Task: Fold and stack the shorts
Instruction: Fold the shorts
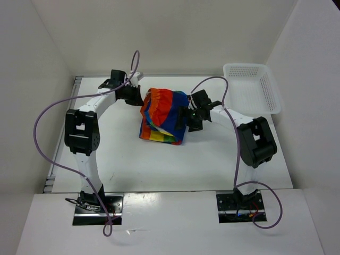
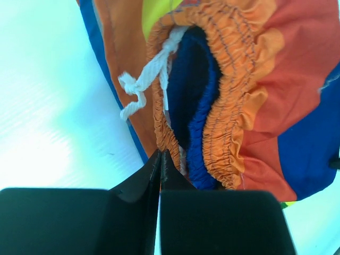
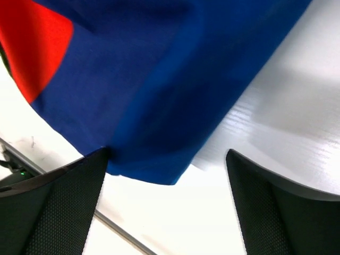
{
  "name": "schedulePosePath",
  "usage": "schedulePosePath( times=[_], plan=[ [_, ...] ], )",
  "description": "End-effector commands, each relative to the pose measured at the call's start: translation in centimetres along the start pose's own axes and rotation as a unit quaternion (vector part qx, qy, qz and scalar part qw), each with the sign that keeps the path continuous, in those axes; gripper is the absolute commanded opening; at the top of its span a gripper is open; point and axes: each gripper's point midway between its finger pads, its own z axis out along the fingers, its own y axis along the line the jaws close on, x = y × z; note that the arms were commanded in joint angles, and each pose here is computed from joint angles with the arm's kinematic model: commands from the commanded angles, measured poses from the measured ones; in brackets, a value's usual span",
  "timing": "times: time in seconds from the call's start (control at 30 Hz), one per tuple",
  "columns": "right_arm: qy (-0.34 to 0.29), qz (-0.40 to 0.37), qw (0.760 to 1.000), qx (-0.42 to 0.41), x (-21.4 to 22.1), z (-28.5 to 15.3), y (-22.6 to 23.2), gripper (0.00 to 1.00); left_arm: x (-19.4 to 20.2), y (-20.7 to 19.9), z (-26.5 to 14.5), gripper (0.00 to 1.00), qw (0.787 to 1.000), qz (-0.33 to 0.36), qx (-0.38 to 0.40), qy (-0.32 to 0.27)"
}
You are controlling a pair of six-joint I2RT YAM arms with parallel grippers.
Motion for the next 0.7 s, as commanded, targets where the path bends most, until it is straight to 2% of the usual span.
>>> schedulePosePath(
  times=[0.0, 0.07, 0.13, 0.23, 0.3, 0.33, 0.47, 0.6, 0.63, 0.67],
  plan=[
    [-0.024, 0.000, 1.000, -0.007, -1.0, 1.2, 0.2, 0.85, 0.0, 0.6, 0.0, 0.00, 1.000, -0.002, 0.012, -0.008],
    [-0.023, 0.011, 1.000, 0.001, -0.8, 1.7, -0.3, 0.77, 1.1, 0.4, 0.2, 0.00, 1.000, -0.010, 0.018, 0.002],
    [-0.026, 0.011, 1.000, 0.005, -1.0, 2.0, -0.5, 0.76, 1.9, 0.3, 0.2, 0.00, 1.000, -0.014, 0.019, 0.009],
    [-0.016, 0.015, 1.000, 0.007, -0.3, 2.9, -0.7, 0.60, 3.9, 0.2, 0.6, 0.00, 0.999, -0.026, 0.026, 0.026],
    [-0.017, 0.019, 1.000, 0.006, -0.3, 3.2, -0.8, 0.54, 4.5, 0.2, 0.7, 0.00, 0.999, -0.030, 0.027, 0.033],
    [-0.018, 0.022, 0.999, 0.021, -0.3, 3.6, -1.5, 0.44, 4.2, 0.1, 0.5, 0.00, 0.999, -0.028, 0.026, 0.029],
    [-0.010, 0.042, 0.997, 0.065, 0.6, 4.9, -3.3, 0.23, 5.8, 0.2, 0.2, 0.00, 0.998, -0.037, 0.018, 0.045],
    [-0.012, 0.060, 0.994, 0.095, 0.8, 5.4, -4.6, 0.23, 6.6, 0.1, 0.3, 0.13, 0.997, -0.043, 0.018, 0.054],
    [-0.010, 0.061, 0.992, 0.107, 1.0, 5.3, -5.0, 0.27, 6.6, 0.1, 0.3, 0.27, 0.997, -0.043, 0.018, 0.055],
    [-0.016, 0.060, 0.991, 0.120, 0.7, 4.7, -5.2, 0.32, 5.6, -0.1, -0.2, 0.35, 0.998, -0.038, 0.018, 0.046]
  ],
)
